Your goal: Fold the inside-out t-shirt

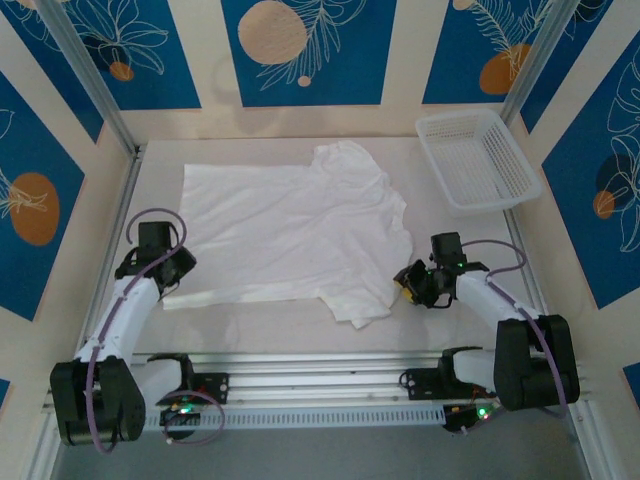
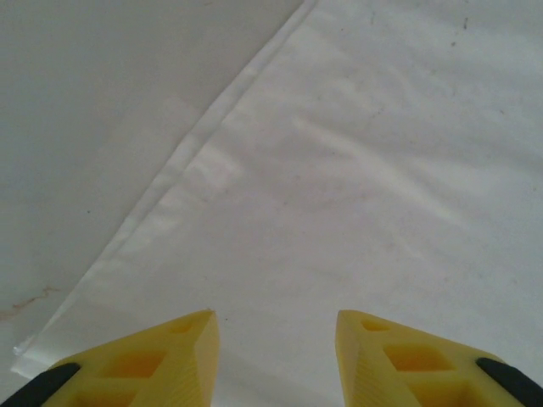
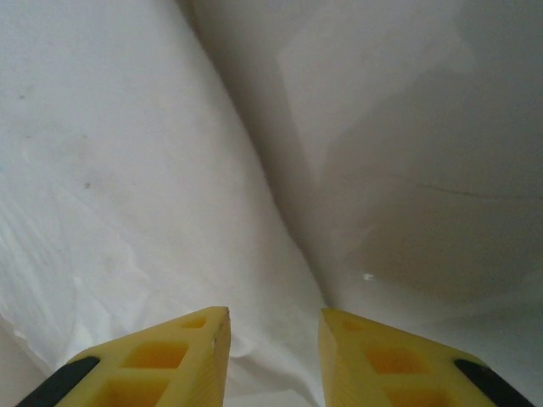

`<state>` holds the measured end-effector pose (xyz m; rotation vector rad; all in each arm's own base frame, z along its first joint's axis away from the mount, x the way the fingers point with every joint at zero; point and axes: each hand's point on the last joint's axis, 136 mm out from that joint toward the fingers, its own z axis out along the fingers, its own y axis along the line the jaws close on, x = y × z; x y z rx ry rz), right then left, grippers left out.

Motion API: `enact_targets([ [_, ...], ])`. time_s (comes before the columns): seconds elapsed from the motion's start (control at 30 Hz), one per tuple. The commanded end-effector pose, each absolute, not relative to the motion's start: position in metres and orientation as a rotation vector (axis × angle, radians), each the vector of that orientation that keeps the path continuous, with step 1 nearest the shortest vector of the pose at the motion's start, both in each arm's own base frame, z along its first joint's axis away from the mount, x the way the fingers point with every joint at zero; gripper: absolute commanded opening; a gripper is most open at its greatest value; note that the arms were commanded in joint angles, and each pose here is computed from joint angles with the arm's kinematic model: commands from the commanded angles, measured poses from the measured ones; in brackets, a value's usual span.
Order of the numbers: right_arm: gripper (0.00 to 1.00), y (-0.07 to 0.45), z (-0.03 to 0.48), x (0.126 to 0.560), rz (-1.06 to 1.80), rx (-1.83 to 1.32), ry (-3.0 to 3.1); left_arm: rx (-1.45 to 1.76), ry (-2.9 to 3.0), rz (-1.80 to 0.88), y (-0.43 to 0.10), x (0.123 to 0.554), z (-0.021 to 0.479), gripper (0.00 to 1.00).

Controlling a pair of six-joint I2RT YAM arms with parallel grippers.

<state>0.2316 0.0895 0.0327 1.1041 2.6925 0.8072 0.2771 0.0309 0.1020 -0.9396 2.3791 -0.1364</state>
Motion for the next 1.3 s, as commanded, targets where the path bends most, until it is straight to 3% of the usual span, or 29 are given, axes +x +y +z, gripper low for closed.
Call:
enact_targets([
  [0.0, 0.34, 0.094, 0.025, 0.225, 0.822, 1.130, 2.715, -0.998, 2.379, -0.070, 0.039, 0.268, 0.098, 0.42],
  [0.23, 0.31, 0.107, 0.018, 0.228, 0.844, 1.129, 2.748, -1.080, 2.362, -0.048, 0.043, 0.259, 0.097, 0.47],
  [0.43, 0.01, 0.099, 0.032, 0.239, 0.855, 1.177, 2.678, -1.097, 2.390, -0.034, 0.042, 0.242, 0.099, 0.52],
  [0.67, 0.00, 0.077, 0.063, 0.244, 0.890, 1.228, 2.537, -1.199, 2.518, -0.128, 0.020, 0.198, 0.079, 0.53],
  [0.93, 0.00, 0.086, 0.079, 0.246, 0.999, 1.182, 2.508, -1.285, 2.545, -0.085, 0.021, 0.179, 0.061, 0.66],
  [1.07, 0.00, 0.085, 0.091, 0.251, 1.000, 1.135, 2.481, -1.286, 2.478, -0.046, 0.031, 0.196, 0.062, 0.64],
  [1.27, 0.00, 0.081, 0.104, 0.255, 0.988, 1.074, 2.431, -1.359, 2.433, -0.012, 0.046, 0.215, 0.048, 0.40],
])
